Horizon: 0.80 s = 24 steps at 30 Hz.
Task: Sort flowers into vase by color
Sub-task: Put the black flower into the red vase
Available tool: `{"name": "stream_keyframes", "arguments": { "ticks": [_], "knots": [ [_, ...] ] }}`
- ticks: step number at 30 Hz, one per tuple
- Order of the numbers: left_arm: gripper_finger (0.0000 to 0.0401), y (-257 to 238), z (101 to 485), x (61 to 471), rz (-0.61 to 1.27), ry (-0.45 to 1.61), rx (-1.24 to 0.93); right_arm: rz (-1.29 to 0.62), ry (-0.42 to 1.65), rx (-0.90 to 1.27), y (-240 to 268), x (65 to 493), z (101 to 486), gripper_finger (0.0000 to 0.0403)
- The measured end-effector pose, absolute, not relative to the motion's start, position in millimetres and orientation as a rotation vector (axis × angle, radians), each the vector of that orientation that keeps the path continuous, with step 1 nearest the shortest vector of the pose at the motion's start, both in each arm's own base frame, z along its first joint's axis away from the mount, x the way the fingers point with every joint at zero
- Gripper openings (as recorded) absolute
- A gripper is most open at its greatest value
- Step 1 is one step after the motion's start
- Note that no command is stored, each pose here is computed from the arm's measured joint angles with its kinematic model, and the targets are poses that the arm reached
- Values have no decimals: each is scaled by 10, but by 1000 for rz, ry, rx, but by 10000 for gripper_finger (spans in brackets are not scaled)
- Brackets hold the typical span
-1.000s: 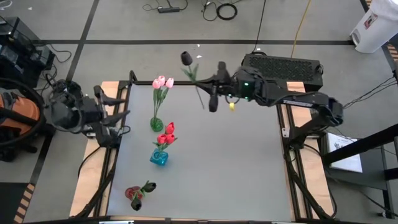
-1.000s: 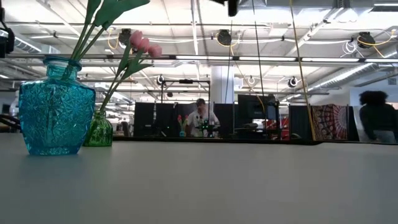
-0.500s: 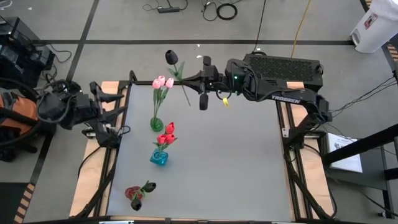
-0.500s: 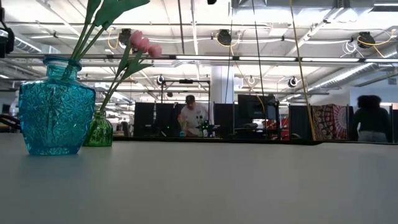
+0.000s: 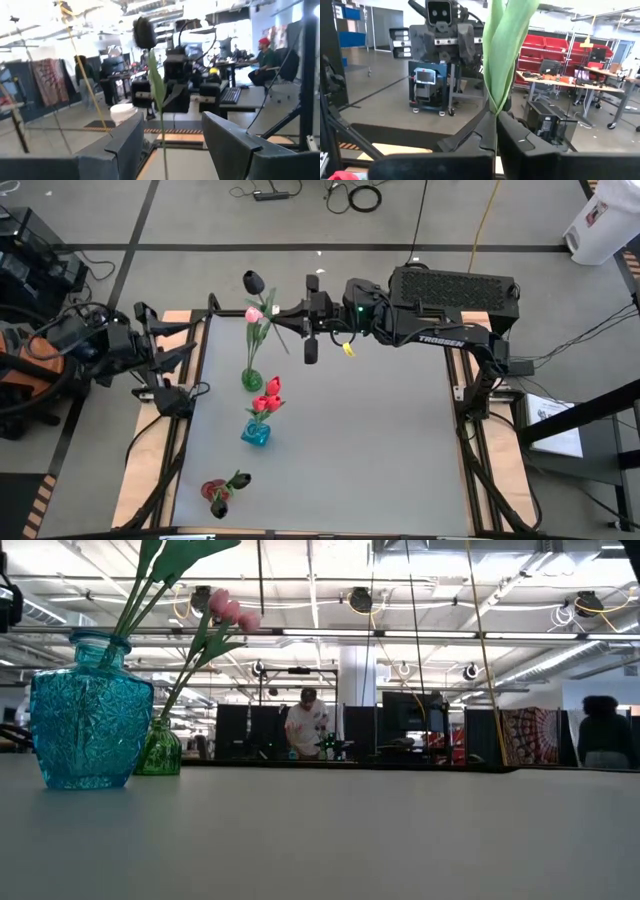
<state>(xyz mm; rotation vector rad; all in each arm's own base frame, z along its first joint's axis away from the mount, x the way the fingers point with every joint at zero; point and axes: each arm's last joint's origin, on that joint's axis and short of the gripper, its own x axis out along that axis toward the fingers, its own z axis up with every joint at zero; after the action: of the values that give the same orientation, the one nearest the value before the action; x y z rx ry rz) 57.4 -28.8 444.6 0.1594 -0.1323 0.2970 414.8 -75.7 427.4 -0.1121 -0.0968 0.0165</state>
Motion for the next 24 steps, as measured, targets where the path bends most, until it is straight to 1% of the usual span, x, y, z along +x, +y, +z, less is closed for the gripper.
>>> {"name": "stream_keyframes", "arguments": {
  "ticks": [3, 9, 19, 24],
  "knots": [
    [208, -294, 4474, 576, 282, -155, 173, 17, -97, -114, -760, 4176, 4255, 0],
    [208, -332, 4477, 683, 323, -158, 221, 17, -100, -116, -759, 4178, 4256, 0],
    [208, -407, 4444, 1156, 365, -172, 310, 19, -94, -113, -759, 4178, 4250, 0],
    [208, -355, 4411, 1426, 384, -179, 314, 69, -80, -109, -745, 4179, 4235, 0]
  ]
}}
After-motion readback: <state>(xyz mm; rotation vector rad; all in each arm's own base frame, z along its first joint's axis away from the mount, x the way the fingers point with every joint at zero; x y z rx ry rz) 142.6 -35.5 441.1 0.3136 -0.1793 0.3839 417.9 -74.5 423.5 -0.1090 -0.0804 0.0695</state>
